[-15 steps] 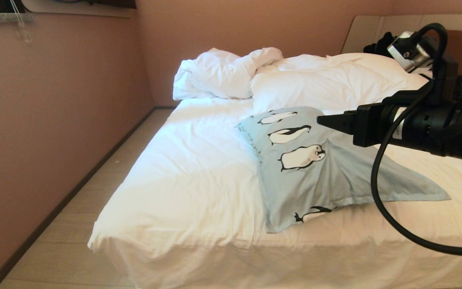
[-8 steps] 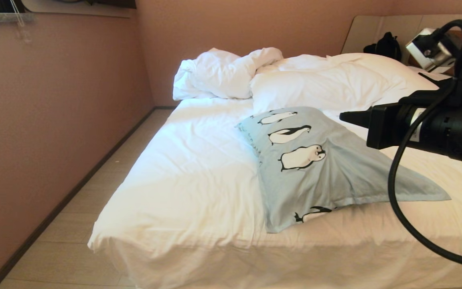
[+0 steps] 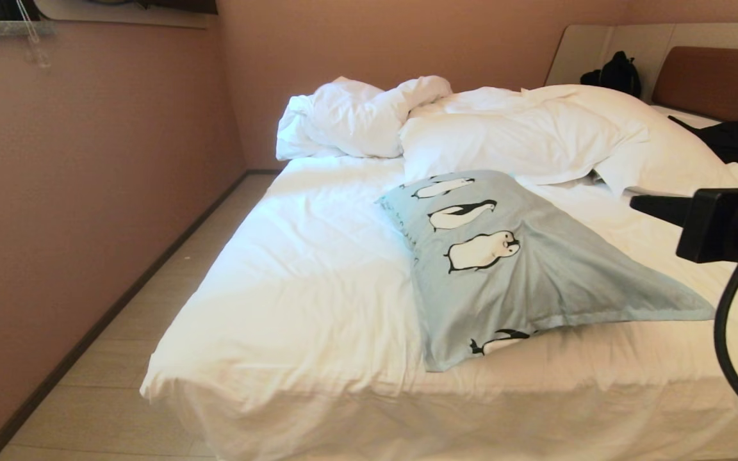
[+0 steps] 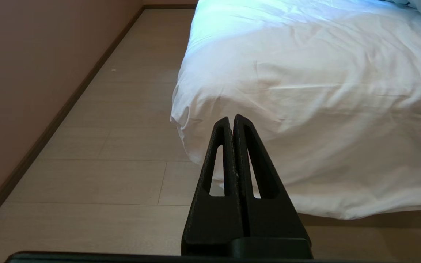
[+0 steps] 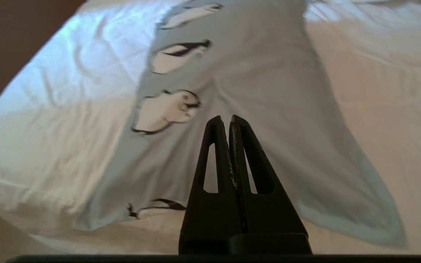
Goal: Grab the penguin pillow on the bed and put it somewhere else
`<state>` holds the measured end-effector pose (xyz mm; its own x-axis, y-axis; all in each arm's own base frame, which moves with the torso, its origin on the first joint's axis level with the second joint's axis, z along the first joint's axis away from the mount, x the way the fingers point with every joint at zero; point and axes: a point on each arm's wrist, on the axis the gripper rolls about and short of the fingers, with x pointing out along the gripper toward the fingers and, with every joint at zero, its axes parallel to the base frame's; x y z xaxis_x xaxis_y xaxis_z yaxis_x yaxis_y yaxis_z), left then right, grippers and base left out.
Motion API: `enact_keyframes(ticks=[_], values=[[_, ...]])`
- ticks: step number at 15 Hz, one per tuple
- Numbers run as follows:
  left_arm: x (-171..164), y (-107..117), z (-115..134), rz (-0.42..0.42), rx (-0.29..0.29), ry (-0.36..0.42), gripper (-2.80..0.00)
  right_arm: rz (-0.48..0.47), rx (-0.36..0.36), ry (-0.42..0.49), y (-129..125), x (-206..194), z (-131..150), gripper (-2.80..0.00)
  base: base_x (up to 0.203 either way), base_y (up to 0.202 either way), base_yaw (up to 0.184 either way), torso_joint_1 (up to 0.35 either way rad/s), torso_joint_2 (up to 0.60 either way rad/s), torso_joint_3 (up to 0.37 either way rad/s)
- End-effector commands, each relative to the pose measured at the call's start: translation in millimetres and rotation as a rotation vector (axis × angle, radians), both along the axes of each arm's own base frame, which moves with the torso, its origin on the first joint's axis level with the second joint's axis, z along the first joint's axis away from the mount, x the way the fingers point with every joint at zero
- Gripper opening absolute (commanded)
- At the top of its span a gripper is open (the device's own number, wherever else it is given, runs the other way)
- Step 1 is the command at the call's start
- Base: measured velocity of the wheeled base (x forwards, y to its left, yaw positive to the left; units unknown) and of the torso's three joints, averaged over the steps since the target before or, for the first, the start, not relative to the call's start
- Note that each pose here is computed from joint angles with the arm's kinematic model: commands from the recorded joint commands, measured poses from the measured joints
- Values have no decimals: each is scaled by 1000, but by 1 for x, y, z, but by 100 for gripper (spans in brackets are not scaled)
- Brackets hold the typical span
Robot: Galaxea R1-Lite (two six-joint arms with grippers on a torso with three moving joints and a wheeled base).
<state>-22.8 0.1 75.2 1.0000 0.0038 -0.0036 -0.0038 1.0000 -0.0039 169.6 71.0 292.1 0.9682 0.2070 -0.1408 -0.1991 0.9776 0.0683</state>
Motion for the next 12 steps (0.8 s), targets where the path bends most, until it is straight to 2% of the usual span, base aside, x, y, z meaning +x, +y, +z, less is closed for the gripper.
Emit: enact_keyframes(ticks=[1, 5, 9, 12], values=[[0, 0, 0, 1, -1, 1, -280, -102, 18, -9, -24, -17, -7, -280, 0, 0, 0, 0, 0, 0], [0, 0, 0, 1, -1, 1, -280, -322, 18, -53, -53, -53, -19, -280, 0, 0, 0, 0, 0, 0], [0, 0, 0, 1, -1, 1, -280, -430, 34, -157, -68, -107, -27, -280, 0, 0, 0, 0, 0, 0], [0, 0, 0, 1, -1, 1, -280, -517, 32, -193, -76, -140, -35, -280, 0, 0, 0, 0, 0, 0]])
